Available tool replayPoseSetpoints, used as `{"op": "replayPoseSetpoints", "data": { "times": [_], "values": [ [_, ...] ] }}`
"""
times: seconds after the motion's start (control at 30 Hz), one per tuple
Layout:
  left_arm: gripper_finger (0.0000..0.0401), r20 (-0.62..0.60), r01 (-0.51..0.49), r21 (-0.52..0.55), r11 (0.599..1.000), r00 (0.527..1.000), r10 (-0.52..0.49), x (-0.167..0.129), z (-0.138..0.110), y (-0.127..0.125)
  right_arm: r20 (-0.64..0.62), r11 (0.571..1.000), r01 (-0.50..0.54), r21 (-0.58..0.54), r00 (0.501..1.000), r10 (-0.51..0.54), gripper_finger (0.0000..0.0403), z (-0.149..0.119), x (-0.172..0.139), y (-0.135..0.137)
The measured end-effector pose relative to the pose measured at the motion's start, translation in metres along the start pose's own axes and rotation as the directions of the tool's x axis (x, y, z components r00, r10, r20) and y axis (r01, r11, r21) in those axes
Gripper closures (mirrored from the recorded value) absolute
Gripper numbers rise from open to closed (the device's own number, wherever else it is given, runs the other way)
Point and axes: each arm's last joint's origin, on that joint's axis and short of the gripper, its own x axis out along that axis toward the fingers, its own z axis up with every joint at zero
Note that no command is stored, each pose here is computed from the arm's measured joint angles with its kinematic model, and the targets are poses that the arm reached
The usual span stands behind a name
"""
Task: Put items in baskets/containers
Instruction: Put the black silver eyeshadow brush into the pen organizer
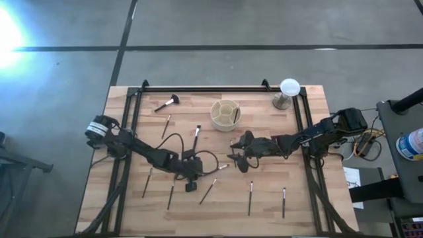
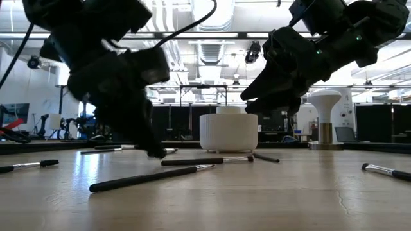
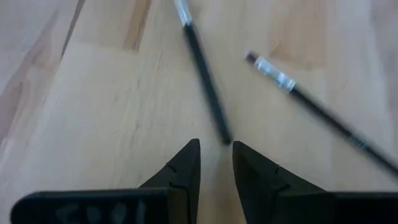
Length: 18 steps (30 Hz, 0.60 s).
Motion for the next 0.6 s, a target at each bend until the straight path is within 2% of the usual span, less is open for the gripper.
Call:
{"op": "replayPoseSetpoints", "data": {
  "times": [0.13, 0.23, 0.4, 0.5, 0.6],
  "values": [
    [0.0314, 0.032, 0.018, -0.068, 0.998, 0.999, -0.016, -0.001, 0.011, -0.006, 0.000, 1.000, 0.000, -0.006, 1.000, 0.000, 0.0158, 0.000, 0.000, 0.000],
    [0.0314, 0.034, 0.019, -0.074, 0.997, 0.999, -0.017, 0.003, 0.012, -0.011, 0.000, 1.000, -0.001, -0.010, 1.000, 0.001, 0.0158, 0.000, 0.000, 0.000],
    [0.0314, -0.007, -0.131, -0.092, 0.987, 0.991, 0.131, 0.013, 0.004, -0.006, -0.001, 1.000, 0.000, -0.019, 1.000, 0.000, 0.0158, 0.000, 0.000, 0.000],
    [0.0314, -0.004, -0.172, -0.105, 0.979, 0.985, 0.173, 0.014, 0.003, -0.005, -0.002, 0.999, -0.002, -0.033, 1.000, 0.002, 0.0158, -0.001, 0.000, 0.000],
    [0.0314, 0.001, -0.172, -0.109, 0.979, 0.985, 0.173, 0.012, 0.005, -0.005, -0.003, 0.999, -0.005, -0.040, 1.000, 0.005, 0.0158, -0.001, 0.000, 0.001]
  ]
}}
